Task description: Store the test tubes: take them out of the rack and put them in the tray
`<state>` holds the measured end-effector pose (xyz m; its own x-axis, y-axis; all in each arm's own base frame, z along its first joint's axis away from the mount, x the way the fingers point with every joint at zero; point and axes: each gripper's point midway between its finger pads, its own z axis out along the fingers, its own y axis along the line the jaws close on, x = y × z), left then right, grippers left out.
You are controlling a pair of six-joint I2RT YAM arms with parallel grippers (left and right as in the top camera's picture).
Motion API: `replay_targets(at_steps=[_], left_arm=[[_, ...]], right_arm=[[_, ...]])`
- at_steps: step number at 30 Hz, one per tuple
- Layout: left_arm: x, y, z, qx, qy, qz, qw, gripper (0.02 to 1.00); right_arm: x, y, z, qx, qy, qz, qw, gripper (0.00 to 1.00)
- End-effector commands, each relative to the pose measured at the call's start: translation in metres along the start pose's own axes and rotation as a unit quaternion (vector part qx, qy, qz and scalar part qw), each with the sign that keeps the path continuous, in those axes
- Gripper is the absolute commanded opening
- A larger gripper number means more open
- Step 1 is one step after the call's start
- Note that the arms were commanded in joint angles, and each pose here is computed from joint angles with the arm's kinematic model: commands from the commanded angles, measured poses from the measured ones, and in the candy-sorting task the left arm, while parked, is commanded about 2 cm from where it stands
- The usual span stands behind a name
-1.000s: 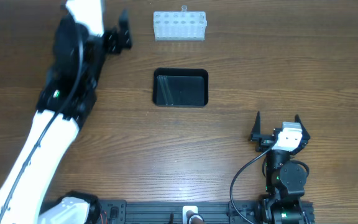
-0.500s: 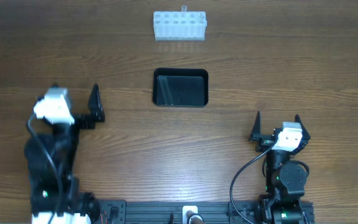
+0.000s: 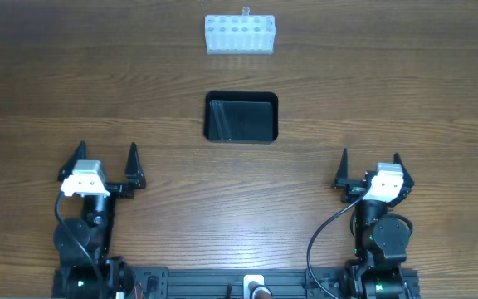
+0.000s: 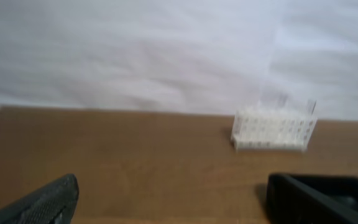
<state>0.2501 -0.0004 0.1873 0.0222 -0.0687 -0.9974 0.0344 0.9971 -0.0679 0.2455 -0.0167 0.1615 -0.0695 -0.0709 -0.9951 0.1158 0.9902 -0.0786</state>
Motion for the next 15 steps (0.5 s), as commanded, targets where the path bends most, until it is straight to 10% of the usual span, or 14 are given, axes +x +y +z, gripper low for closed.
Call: replay_targets(at_steps=[1,15], left_arm=[[0.017,0.0,-0.003,0.002,0.023,0.007,1.0,0.998],[0.031,0.004,-0.005,-0.008,0.051,0.004,0.999,1.0]], right_arm=[[0.004,0.001,0.0,-0.002,0.004,-0.003,1.0,0.993],[0.004,0.001,0.0,-0.002,0.004,-0.003,1.0,0.993]])
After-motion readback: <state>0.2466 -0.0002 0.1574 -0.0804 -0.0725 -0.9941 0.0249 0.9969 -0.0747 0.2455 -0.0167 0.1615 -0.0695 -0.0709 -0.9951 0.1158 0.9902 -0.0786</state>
